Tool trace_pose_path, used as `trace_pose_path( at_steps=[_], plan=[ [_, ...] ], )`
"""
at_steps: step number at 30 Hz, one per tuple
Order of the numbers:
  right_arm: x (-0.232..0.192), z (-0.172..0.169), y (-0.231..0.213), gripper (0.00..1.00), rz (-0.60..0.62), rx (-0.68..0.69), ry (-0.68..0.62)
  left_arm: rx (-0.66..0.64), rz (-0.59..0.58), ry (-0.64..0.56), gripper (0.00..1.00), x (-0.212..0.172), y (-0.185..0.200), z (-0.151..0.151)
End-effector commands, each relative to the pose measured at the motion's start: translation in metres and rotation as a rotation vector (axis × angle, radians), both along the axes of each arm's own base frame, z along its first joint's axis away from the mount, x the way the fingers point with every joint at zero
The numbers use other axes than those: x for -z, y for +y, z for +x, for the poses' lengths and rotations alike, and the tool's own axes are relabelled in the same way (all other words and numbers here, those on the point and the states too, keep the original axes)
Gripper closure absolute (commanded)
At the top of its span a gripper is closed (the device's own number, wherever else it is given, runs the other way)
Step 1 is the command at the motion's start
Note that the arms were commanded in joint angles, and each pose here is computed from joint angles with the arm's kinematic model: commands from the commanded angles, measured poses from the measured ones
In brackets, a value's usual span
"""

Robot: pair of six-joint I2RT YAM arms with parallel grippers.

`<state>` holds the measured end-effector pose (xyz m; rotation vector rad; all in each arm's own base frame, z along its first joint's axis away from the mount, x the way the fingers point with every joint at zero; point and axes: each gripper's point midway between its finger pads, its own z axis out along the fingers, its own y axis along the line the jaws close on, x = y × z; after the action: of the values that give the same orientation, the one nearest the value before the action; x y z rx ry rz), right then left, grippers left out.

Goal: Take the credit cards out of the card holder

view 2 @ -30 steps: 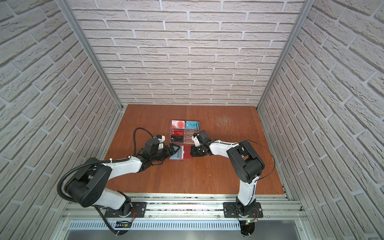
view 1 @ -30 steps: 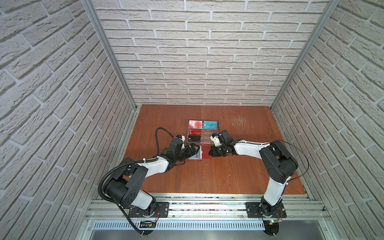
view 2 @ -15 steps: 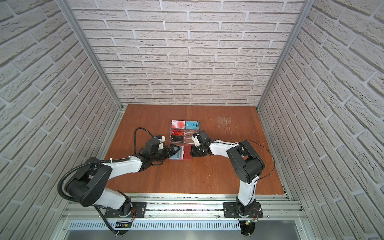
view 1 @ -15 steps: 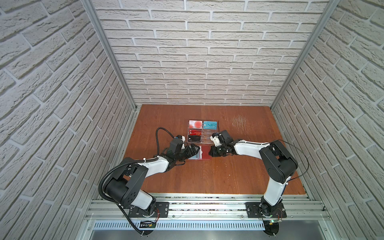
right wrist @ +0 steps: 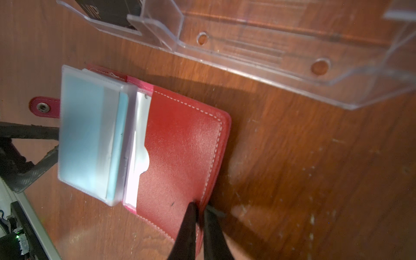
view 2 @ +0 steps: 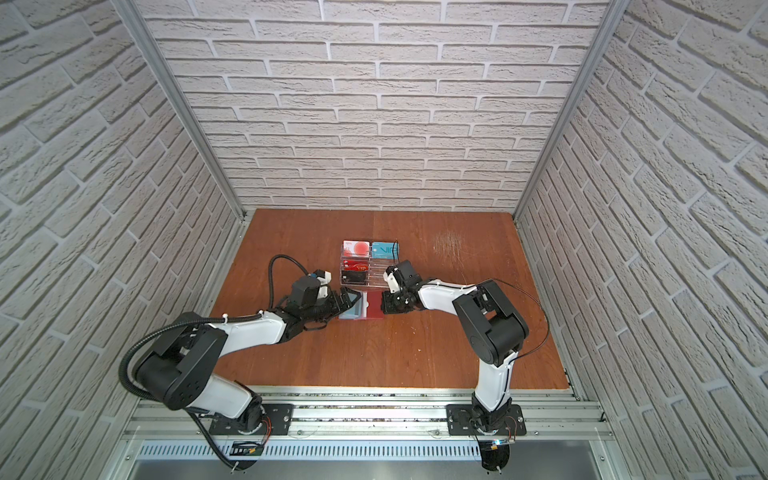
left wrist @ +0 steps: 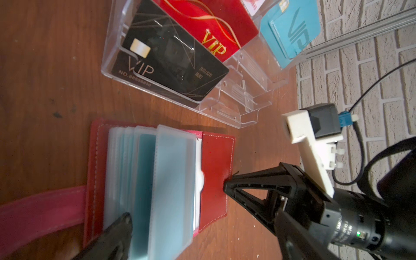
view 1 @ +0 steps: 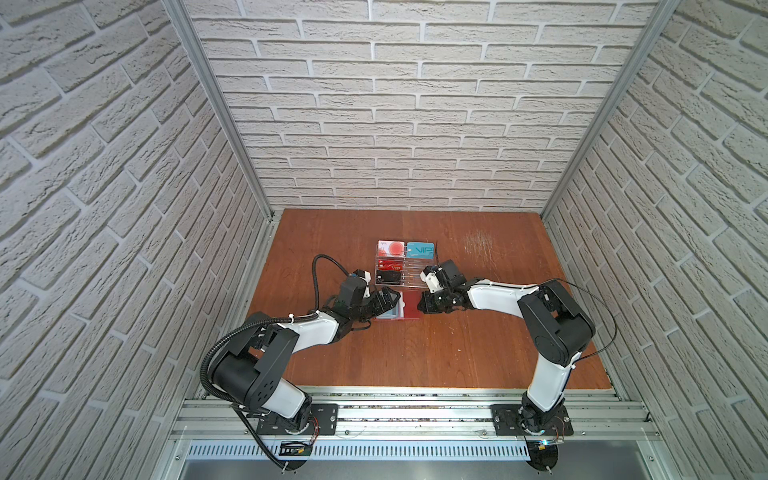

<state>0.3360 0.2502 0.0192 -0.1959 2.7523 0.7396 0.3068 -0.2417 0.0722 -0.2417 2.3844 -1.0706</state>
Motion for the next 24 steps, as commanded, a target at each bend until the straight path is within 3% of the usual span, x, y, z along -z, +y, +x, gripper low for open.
trace_pose_path(
  at_steps=[1,24],
  plan=[
    [-0.005,0.006,0.008,0.90,0.023,-0.022,-0.018,0.001,-0.001,-0.014,0.02,-0.002,-0.005,0.004],
    [-0.006,0.004,0.009,0.90,0.034,-0.026,-0.011,0.000,-0.050,-0.040,0.02,-0.022,-0.016,0.005]
  ],
)
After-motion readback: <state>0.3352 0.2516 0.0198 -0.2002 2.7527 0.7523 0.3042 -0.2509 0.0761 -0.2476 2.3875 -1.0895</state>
